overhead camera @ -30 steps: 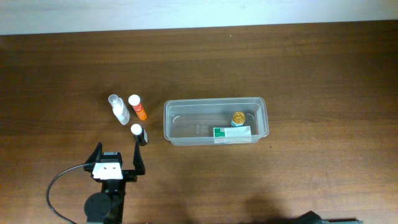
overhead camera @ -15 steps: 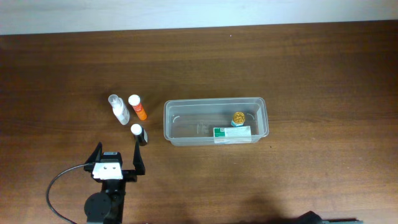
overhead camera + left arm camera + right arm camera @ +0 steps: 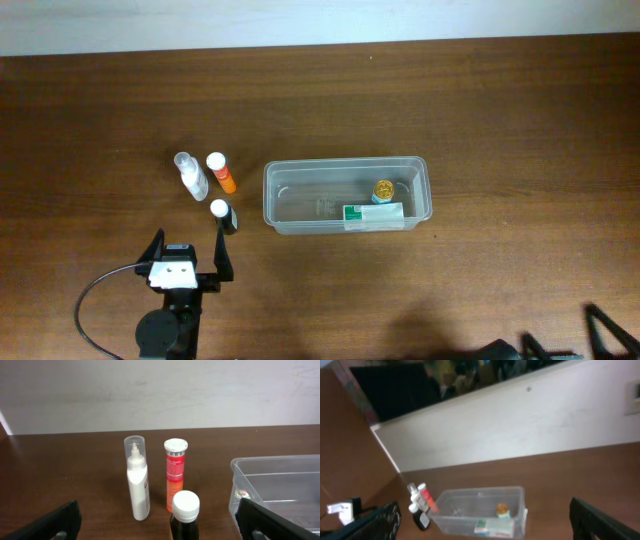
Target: Pack container
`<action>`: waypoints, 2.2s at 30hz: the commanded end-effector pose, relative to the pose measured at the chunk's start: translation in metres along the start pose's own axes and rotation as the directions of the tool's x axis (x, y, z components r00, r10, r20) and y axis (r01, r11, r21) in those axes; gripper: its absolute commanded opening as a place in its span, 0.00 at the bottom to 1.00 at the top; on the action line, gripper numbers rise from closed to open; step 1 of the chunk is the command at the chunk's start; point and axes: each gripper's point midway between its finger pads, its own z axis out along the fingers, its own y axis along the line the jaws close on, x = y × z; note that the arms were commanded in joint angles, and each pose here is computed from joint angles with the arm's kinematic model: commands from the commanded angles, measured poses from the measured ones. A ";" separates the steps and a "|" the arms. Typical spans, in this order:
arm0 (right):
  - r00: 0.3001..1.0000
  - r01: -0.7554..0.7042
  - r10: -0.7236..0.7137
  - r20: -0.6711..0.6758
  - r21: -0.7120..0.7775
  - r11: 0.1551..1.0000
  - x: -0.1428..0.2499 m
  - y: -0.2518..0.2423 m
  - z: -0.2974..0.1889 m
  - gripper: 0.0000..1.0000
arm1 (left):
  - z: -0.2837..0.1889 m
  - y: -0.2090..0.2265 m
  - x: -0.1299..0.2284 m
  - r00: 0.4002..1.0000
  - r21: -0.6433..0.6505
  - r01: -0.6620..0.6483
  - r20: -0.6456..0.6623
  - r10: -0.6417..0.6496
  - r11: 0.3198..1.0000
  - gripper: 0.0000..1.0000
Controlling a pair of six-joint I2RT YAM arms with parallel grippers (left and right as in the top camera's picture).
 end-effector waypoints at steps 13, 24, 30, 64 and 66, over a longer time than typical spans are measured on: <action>0.942 -0.085 0.075 -0.328 -0.019 0.996 0.185 -0.022 0.150 0.98 | 0.000 0.003 0.000 1.000 -0.016 -0.018 0.004 0.018 1.000 0.99; 0.943 0.052 -0.067 -0.327 -0.054 0.997 0.203 -0.029 0.160 0.98 | 0.000 0.003 0.000 1.000 -0.016 -0.018 0.004 0.018 1.000 0.99; 0.933 0.123 -0.139 -0.331 -0.069 0.990 0.219 -0.035 0.167 0.98 | 0.000 0.003 0.000 1.000 -0.016 -0.018 0.004 0.018 1.000 0.99; 0.949 0.287 -0.240 -0.203 0.254 0.924 0.196 -0.094 0.178 0.98 | 0.000 0.003 0.000 1.000 -0.016 -0.018 0.003 0.018 1.000 0.99; 0.942 0.314 -0.286 -0.175 0.162 0.935 0.195 -0.078 0.185 0.98 | 0.000 0.003 0.000 1.000 -0.016 -0.018 0.003 0.018 1.000 0.99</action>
